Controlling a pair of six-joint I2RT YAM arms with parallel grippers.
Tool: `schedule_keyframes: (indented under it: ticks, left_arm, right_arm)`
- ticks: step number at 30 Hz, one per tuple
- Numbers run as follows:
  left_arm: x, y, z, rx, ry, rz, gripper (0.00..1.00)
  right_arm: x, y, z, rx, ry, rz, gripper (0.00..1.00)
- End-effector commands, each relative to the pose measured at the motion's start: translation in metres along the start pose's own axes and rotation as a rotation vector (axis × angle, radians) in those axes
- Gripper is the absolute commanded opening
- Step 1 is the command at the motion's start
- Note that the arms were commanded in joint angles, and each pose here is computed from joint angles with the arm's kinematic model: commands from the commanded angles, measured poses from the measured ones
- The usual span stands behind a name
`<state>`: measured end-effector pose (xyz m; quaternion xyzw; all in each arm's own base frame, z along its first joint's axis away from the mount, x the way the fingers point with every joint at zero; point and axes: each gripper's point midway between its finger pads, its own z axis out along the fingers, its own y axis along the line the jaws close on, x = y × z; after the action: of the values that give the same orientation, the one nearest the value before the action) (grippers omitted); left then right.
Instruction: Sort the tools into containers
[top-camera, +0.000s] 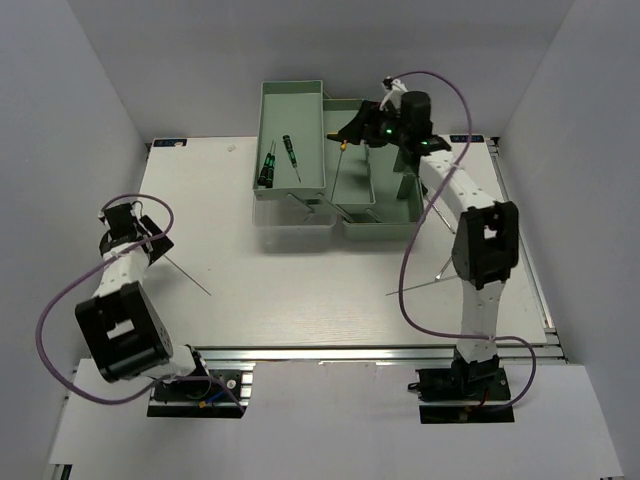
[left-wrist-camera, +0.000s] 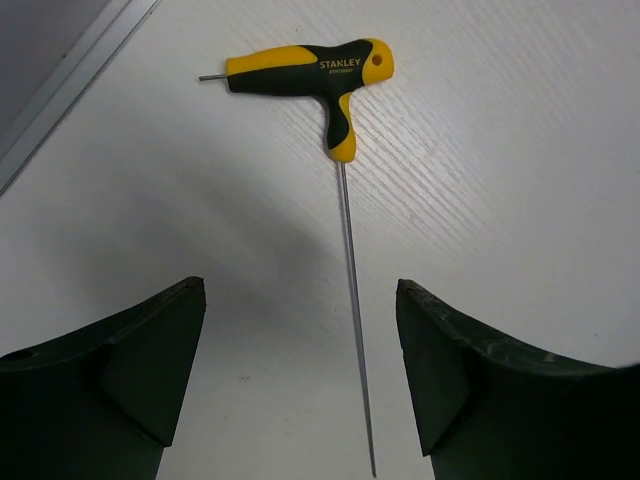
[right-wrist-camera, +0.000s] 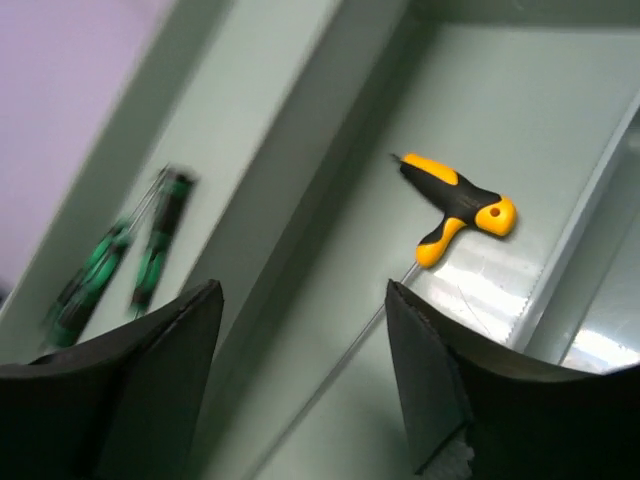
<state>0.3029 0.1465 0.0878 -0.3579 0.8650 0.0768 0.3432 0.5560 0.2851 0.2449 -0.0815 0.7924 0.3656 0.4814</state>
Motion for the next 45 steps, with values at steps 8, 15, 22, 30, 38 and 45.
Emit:
schedule_keyframes:
  ticks: [8,15,22,30,38,45]
  left_arm:
    - [-0.014,-0.015,0.053,0.03,0.067,0.017,0.77]
    - [-0.012,-0.017,0.079,0.016,0.097,0.004,0.66]
    - [-0.004,-0.014,0.088,-0.02,0.046,-0.067,0.6]
    - [-0.003,-0.004,0.101,-0.105,0.039,-0.105,0.49]
    - [0.012,-0.005,0.099,-0.116,0.081,-0.067,0.31]
    - [0.03,-0.019,0.074,-0.022,0.093,-0.046,0.16]
  right_arm:
    - [-0.041,0.022,-0.127,-0.393,-0.069,-0.302,0.62]
    - [-0.022,0.017,-0.147,-0.371,-0.056,-0.315,0.6]
    - [-0.023,0.016,-0.154,-0.343,-0.054,-0.292,0.6]
    - [-0.023,0.012,-0.161,-0.306,-0.056,-0.272,0.6]
    - [-0.028,0.01,-0.168,-0.287,-0.073,-0.256,0.59]
    - [-0.029,0.016,-0.176,-0.3,-0.088,-0.265,0.6]
